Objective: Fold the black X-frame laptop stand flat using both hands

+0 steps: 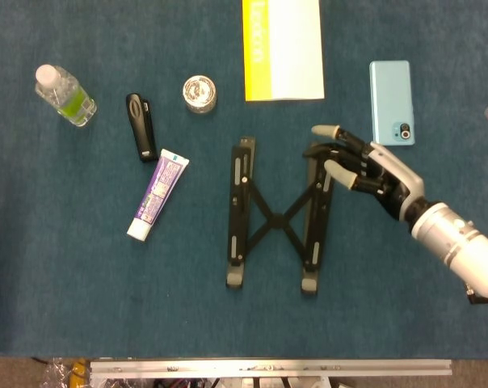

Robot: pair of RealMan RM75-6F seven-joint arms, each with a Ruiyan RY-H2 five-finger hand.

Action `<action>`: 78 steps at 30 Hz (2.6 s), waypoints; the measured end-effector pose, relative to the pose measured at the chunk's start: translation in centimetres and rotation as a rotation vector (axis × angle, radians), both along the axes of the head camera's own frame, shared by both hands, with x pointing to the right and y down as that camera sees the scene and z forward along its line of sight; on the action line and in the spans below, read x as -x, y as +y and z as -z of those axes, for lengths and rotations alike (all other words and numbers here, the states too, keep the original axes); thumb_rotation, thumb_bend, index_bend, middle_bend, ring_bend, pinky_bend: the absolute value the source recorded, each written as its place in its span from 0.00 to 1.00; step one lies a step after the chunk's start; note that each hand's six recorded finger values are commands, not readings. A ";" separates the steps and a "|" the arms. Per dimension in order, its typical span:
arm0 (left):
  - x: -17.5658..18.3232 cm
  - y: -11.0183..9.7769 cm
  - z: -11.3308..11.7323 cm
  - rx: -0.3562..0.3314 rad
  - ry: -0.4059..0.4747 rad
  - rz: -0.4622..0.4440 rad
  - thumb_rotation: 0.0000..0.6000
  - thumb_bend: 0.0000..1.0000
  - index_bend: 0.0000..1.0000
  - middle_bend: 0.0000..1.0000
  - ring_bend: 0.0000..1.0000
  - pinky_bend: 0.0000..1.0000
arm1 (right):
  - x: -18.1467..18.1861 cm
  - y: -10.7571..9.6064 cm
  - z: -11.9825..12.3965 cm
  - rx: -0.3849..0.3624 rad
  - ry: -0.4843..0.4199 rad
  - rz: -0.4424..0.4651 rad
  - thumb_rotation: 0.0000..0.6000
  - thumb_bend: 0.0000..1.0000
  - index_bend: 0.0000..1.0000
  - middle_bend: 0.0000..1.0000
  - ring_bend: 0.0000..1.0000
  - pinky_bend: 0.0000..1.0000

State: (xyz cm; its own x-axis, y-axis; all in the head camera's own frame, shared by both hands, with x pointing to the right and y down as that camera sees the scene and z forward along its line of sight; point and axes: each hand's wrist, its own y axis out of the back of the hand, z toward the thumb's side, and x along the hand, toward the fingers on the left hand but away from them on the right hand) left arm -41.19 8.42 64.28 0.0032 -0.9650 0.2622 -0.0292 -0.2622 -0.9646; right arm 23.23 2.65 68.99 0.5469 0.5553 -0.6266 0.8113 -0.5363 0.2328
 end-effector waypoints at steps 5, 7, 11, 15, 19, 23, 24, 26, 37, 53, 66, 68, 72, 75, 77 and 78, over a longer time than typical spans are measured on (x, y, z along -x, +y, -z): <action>0.2 0.2 0.2 -0.010 0.001 0.006 1.00 0.47 0.37 0.37 0.31 0.26 | 0.0 0.8 0.8 0.003 -0.022 0.017 0.72 0.35 0.18 0.34 0.23 0.23; 0.2 0.3 0.3 -0.012 0.003 0.008 1.00 0.47 0.37 0.37 0.31 0.26 | -0.1 1.1 1.2 0.001 -0.030 0.020 0.72 0.35 0.18 0.35 0.24 0.23; 0.1 0.4 0.3 -0.015 0.005 0.004 1.00 0.47 0.37 0.37 0.31 0.26 | -0.5 1.7 2.3 -0.009 -0.050 0.032 0.72 0.36 0.18 0.35 0.24 0.23; 0.0 0.5 0.4 -0.020 0.007 0.002 1.00 0.47 0.37 0.37 0.31 0.26 | -0.8 2.4 3.5 -0.019 -0.072 0.046 0.72 0.35 0.18 0.35 0.24 0.23; -0.1 0.6 0.4 -0.023 0.009 0.002 1.00 0.47 0.37 0.37 0.31 0.26 | -0.9 3.3 4.6 -0.025 -0.095 0.071 0.72 0.35 0.18 0.35 0.24 0.23; -0.1 0.7 0.5 -0.024 0.010 0.003 1.00 0.47 0.37 0.37 0.31 0.26 | -1.0 4.4 5.6 -0.016 -0.125 0.094 0.72 0.35 0.18 0.35 0.24 0.23; -0.1 0.7 0.5 -0.025 0.010 0.005 1.00 0.47 0.37 0.37 0.31 0.26 | -0.9 4.7 5.8 -0.014 -0.131 0.101 0.72 0.35 0.18 0.35 0.24 0.23; 0.0 0.9 0.6 -0.027 0.012 0.008 1.00 0.47 0.37 0.37 0.31 0.26 | -0.8 5.3 6.2 -0.011 -0.142 0.126 0.72 0.35 0.18 0.35 0.24 0.23; 0.8 1.7 1.0 -0.039 0.016 0.028 1.00 0.47 0.37 0.37 0.31 0.26 | -0.1 8.7 7.8 0.026 -0.206 0.232 0.72 0.36 0.18 0.35 0.24 0.23; 0.8 1.9 0.8 -0.037 0.024 0.024 1.00 0.47 0.37 0.37 0.31 0.26 | -0.6 9.8 6.8 0.062 -0.188 0.244 0.72 0.35 0.18 0.35 0.24 0.23; 0.6 1.9 0.7 -0.036 0.025 0.021 1.00 0.47 0.37 0.37 0.31 0.26 | -1.3 9.6 6.2 0.058 -0.172 0.235 0.72 0.35 0.18 0.35 0.24 0.23; 0.6 1.8 0.7 -0.037 0.025 0.019 1.00 0.47 0.37 0.37 0.31 0.26 | -1.4 9.5 6.0 0.057 -0.168 0.228 0.72 0.35 0.18 0.35 0.24 0.23; 0.4 1.8 0.7 -0.038 0.025 0.016 1.00 0.47 0.37 0.37 0.31 0.26 | -1.6 9.2 5.3 0.055 -0.158 0.212 0.72 0.35 0.18 0.35 0.24 0.23; 0.4 1.7 0.7 -0.039 0.025 0.015 1.00 0.47 0.37 0.37 0.31 0.26 | -1.7 8.9 4.6 0.061 -0.150 0.200 0.72 0.35 0.18 0.35 0.24 0.23; 0.4 1.7 0.7 -0.039 0.024 0.015 1.00 0.47 0.37 0.37 0.31 0.26 | -1.6 8.7 4.2 0.065 -0.152 0.190 0.72 0.35 0.18 0.35 0.24 0.24; 0.4 1.7 0.7 -0.039 0.024 0.015 1.00 0.47 0.37 0.37 0.31 0.26 | -1.5 8.7 4.2 0.067 -0.155 0.186 0.72 0.35 0.18 0.35 0.24 0.24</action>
